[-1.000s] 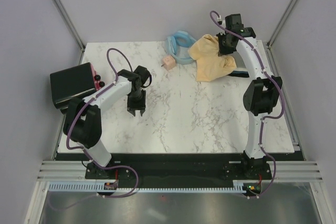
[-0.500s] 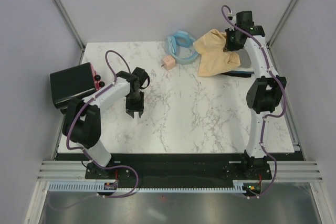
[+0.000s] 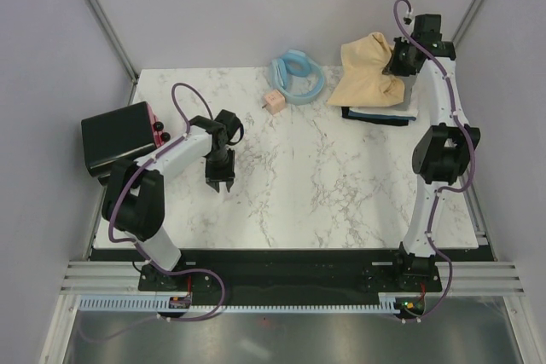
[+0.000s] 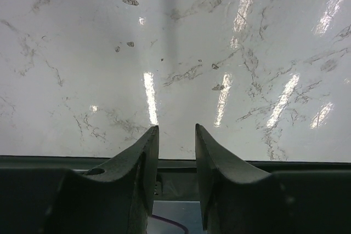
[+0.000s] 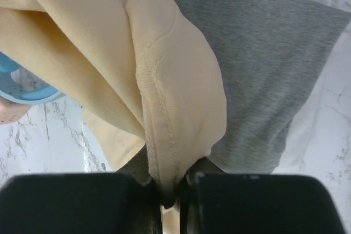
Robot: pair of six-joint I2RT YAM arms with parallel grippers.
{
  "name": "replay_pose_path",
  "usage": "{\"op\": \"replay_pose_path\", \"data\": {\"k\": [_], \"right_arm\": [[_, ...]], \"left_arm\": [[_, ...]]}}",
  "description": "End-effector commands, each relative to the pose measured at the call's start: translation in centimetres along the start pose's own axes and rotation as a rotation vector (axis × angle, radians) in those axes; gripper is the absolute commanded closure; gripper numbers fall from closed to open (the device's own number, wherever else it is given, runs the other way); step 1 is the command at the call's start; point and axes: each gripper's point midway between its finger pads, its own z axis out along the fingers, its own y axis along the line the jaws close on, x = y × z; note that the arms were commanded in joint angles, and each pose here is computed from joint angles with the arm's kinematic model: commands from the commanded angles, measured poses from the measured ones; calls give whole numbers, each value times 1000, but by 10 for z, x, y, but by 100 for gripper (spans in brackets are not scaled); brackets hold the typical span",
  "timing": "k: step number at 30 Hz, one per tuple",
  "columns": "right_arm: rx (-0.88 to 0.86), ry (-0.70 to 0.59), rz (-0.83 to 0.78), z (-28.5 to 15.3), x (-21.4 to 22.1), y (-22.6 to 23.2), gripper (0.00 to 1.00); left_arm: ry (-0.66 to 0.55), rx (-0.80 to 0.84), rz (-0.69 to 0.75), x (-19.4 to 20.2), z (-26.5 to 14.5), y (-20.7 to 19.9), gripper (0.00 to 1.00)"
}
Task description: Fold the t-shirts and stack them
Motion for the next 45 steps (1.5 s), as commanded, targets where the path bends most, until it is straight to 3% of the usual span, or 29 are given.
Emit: {"op": "replay_pose_path", "data": {"k": [1,7,15,23,24,25,32,35,45], "right_arm": [[-21,-230,-18,-52,-64,4,100],[-123,-266,6,-63,-77,4,100],[-110,-288,100,-64,-79,-27,100],[20,-148,165,-33,-22,-75,100],[33,-133,169,-29,-16,-78,94],[40,-116,168,-25,-9,-81,79],[165,-120,192,-27,-6,-103,73],[223,-170,189,-42,-18,-110,53],[323,-319,190,-95,-56,-123,56]], "left_arm": [[-2,14,25,-4,3,-2,60],[21,24,21,-3,8,-5,61],[34,26,20,-3,12,-7,62],[16,38,21,-11,5,-11,63],[13,39,22,-12,4,-11,63],[5,43,22,-15,1,-13,63],[-2,46,25,-17,-5,-13,64],[1,45,23,-15,-5,-12,65],[-18,53,23,-19,-11,-14,65]]}}
